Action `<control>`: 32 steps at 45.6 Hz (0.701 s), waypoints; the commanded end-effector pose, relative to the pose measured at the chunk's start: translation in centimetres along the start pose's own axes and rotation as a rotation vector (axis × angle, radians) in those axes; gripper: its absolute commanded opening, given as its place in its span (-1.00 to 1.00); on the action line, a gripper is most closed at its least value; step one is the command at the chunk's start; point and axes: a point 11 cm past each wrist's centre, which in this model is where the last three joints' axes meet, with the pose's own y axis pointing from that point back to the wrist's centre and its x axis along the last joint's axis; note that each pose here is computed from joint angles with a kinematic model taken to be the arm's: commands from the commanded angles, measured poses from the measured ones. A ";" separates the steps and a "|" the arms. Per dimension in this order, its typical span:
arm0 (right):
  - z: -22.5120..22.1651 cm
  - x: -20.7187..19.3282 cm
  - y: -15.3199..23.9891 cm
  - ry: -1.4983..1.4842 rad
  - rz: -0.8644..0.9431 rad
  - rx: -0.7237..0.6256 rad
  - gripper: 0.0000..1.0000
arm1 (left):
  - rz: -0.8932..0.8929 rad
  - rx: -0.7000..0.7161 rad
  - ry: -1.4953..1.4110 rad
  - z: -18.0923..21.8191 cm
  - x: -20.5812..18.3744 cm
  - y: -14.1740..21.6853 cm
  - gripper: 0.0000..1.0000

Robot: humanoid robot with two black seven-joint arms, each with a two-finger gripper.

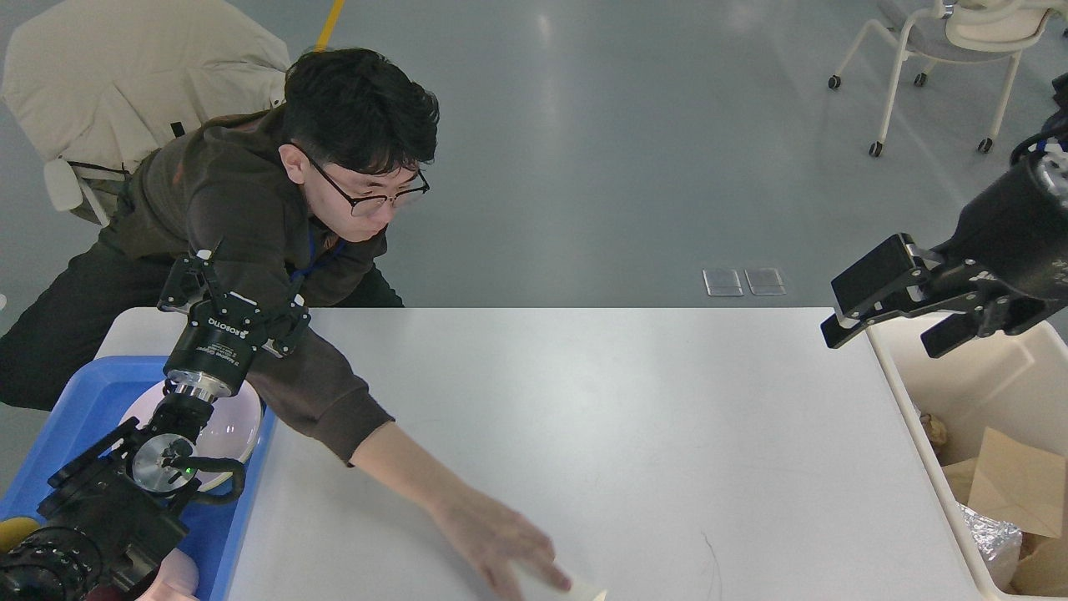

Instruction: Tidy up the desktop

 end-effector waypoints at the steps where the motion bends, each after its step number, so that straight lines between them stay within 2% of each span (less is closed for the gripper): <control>1: 0.0 0.1 0.1 0.001 0.006 -0.001 1.00 | 0.000 0.000 0.000 0.0 0.0 0.0 1.00; 32: 0.1 0.2 -0.4 0.003 0.004 -0.002 1.00 | 0.000 0.000 0.000 0.0 0.0 0.0 1.00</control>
